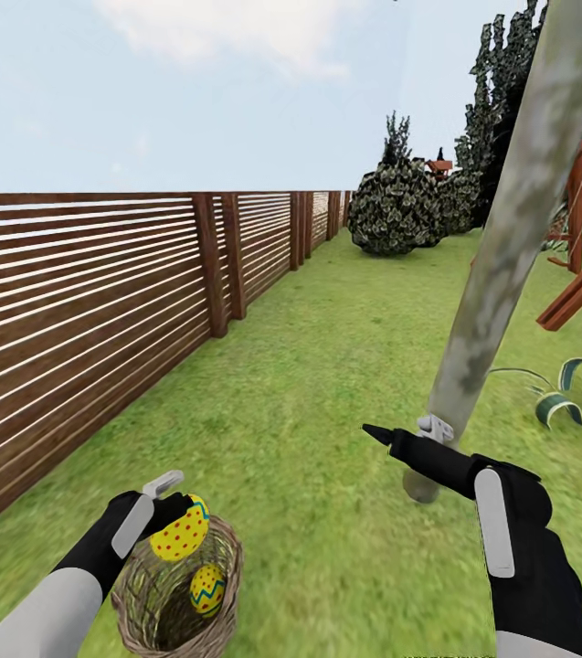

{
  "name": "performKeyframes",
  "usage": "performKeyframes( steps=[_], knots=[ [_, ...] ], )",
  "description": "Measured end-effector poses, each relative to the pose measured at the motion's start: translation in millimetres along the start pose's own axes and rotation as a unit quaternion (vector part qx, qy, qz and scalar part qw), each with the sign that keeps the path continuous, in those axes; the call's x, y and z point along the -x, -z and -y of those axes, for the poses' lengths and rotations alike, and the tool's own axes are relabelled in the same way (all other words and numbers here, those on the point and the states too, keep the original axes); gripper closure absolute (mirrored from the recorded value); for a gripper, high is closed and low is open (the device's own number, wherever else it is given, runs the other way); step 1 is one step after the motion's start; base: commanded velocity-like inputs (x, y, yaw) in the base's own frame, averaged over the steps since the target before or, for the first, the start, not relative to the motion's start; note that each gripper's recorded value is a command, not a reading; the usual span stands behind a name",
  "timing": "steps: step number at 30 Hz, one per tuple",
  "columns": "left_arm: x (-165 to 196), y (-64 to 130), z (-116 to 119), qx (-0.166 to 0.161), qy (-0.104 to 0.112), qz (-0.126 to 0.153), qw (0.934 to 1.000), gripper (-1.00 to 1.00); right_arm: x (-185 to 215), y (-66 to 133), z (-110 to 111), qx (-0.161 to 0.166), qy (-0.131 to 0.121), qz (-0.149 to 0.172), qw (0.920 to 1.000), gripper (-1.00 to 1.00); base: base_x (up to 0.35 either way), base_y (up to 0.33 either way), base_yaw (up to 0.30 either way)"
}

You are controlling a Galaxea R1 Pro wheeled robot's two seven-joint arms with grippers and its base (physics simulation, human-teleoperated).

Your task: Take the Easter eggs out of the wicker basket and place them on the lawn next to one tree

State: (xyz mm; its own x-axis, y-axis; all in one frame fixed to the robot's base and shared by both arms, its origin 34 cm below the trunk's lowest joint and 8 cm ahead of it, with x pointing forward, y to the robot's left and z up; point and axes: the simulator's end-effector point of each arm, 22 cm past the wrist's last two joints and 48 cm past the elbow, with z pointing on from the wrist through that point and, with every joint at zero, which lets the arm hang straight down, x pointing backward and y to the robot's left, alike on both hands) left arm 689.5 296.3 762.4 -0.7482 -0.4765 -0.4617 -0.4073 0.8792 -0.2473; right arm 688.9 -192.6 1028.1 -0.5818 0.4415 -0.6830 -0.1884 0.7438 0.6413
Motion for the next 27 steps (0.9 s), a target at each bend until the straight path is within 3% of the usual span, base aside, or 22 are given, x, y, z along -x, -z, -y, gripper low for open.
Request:
performKeyframes(
  steps=[8, 27],
  knots=[
    [7, 12.4, 4, -0.002, 0.000, 0.004, 1.0000, 1.00, 9, 7.6, -8, 0.001, 0.000, 0.004, 1.0000, -1.00, 0.000, 0.000, -0.177],
    [13, 33.6, 8, -0.003, 0.000, 0.004, 1.0000, 1.00, 22, 18.9, -23, 0.001, 0.000, 0.005, 1.0000, -1.00, 0.000, 0.000, -0.006]
  ],
)
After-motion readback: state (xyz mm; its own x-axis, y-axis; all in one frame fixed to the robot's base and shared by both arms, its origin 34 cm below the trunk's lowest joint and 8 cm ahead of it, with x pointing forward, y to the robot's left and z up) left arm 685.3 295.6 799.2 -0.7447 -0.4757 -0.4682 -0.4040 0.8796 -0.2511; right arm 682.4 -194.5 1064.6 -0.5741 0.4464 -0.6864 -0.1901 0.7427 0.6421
